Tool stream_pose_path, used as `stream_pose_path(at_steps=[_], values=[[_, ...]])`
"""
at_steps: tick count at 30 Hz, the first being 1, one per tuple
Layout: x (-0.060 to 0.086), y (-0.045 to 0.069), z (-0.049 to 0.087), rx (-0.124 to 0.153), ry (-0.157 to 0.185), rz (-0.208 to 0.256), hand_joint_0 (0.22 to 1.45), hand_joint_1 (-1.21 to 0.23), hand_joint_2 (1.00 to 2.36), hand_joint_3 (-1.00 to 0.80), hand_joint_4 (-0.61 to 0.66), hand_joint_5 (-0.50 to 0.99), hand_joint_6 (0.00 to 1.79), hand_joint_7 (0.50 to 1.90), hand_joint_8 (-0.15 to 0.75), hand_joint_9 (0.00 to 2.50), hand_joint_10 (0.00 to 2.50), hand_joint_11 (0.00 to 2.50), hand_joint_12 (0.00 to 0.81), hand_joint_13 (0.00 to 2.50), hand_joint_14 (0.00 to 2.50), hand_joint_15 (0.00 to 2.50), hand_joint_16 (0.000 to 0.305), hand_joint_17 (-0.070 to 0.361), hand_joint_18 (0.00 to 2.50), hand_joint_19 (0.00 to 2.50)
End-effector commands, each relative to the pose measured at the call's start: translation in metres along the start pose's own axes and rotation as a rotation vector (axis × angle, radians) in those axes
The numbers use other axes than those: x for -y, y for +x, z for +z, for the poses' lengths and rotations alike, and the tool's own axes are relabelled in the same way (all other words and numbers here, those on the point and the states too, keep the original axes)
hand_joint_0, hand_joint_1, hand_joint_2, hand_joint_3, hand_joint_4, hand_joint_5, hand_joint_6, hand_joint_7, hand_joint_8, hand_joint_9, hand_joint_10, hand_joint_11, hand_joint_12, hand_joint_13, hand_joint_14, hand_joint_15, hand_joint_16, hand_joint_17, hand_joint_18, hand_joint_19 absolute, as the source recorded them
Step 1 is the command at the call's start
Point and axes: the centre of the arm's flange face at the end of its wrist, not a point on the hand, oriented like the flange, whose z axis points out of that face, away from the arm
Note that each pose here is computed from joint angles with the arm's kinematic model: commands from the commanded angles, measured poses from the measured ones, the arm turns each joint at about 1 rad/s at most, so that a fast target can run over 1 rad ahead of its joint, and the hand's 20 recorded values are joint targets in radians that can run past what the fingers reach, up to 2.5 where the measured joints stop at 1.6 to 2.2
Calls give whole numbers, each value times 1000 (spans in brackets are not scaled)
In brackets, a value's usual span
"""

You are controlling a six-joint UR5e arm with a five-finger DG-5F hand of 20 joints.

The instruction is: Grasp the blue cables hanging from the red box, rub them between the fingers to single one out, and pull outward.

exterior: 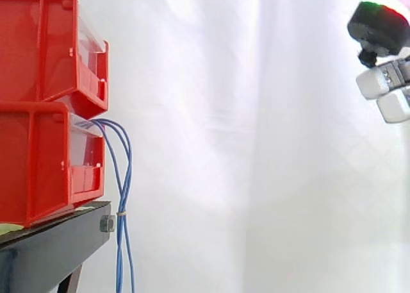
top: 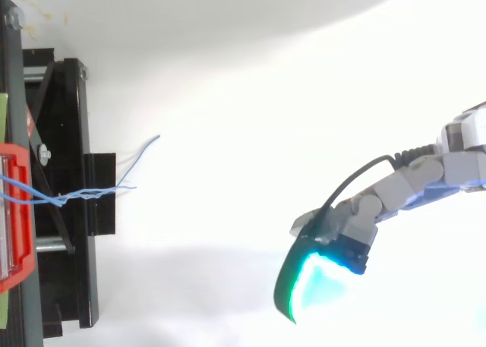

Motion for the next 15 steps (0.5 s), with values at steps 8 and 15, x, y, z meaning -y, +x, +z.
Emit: stream_pose_path(at_steps=[8,15], values=[[2,-9,0,91,-1,-70,426,-565,1000,-500,96,-264,501,629,245,332,0,0,364,332,2,85,58,131,289,282],[9,-11,2,111,19,-146,427,-555,1000,-500,108,-261,501,629,250,360,0,0,368,356,2,83,58,131,309,296]])
